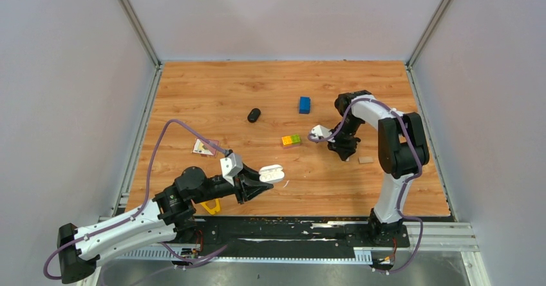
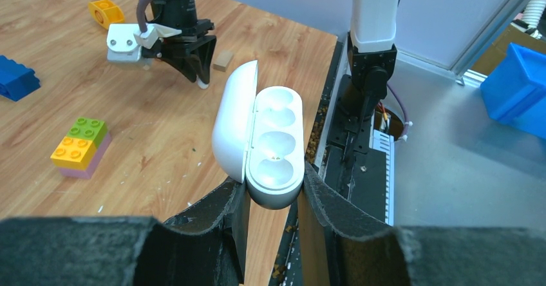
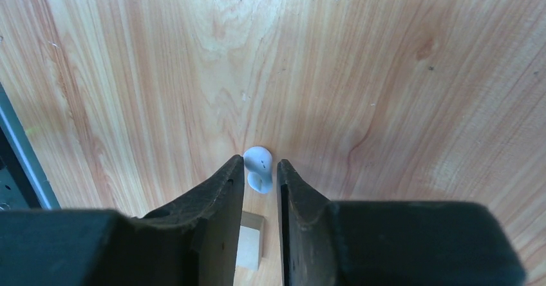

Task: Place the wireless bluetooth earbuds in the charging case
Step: Pick up the earbud from the center of the board.

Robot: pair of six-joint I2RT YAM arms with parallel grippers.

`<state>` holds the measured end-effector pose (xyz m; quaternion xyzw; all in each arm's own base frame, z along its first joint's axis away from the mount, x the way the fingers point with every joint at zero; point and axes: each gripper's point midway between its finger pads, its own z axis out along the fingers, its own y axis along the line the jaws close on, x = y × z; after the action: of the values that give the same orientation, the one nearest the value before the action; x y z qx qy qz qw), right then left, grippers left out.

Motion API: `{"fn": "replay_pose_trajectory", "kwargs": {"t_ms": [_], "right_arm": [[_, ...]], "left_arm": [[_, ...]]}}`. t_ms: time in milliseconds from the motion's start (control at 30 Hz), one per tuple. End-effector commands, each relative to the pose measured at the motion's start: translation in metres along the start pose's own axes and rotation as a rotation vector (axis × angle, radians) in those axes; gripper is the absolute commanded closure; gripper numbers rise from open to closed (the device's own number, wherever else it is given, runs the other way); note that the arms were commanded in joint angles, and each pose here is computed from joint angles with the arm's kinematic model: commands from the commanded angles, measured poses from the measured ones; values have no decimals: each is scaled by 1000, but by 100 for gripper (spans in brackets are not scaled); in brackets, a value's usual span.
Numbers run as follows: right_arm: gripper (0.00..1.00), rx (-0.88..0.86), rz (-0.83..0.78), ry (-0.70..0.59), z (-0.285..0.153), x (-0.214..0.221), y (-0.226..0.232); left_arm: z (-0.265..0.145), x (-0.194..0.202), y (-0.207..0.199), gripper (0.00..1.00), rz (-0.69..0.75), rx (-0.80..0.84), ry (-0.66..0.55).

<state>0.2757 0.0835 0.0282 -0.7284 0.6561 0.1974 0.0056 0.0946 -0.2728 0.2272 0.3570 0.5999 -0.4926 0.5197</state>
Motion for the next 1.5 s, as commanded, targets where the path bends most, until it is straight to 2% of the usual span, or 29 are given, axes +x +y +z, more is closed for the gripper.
{"fn": "replay_pose_trajectory", "kwargs": {"t_ms": [0, 433, 667, 900, 1033, 1200, 1467], "right_arm": [[74, 29, 22, -10, -17, -4, 2], [78, 18, 113, -4, -16, 11, 6], [85, 22, 130, -51, -16, 3, 3], [85, 8, 143, -66, -10, 2, 6], [99, 7, 154, -69, -13, 1, 9], [100, 56, 162, -119, -39, -16, 29], [100, 202, 78, -213, -94, -56, 96]], "left_arm": [[1, -19, -5, 100, 16, 13, -43], [1, -19, -6, 100, 16, 18, -41], [2, -17, -6, 100, 14, 19, -36], [3, -16, -6, 100, 11, 21, -31], [4, -15, -6, 100, 10, 20, -27], [5, -13, -6, 100, 10, 27, -18], [9, -12, -9, 100, 17, 48, 9]]}}
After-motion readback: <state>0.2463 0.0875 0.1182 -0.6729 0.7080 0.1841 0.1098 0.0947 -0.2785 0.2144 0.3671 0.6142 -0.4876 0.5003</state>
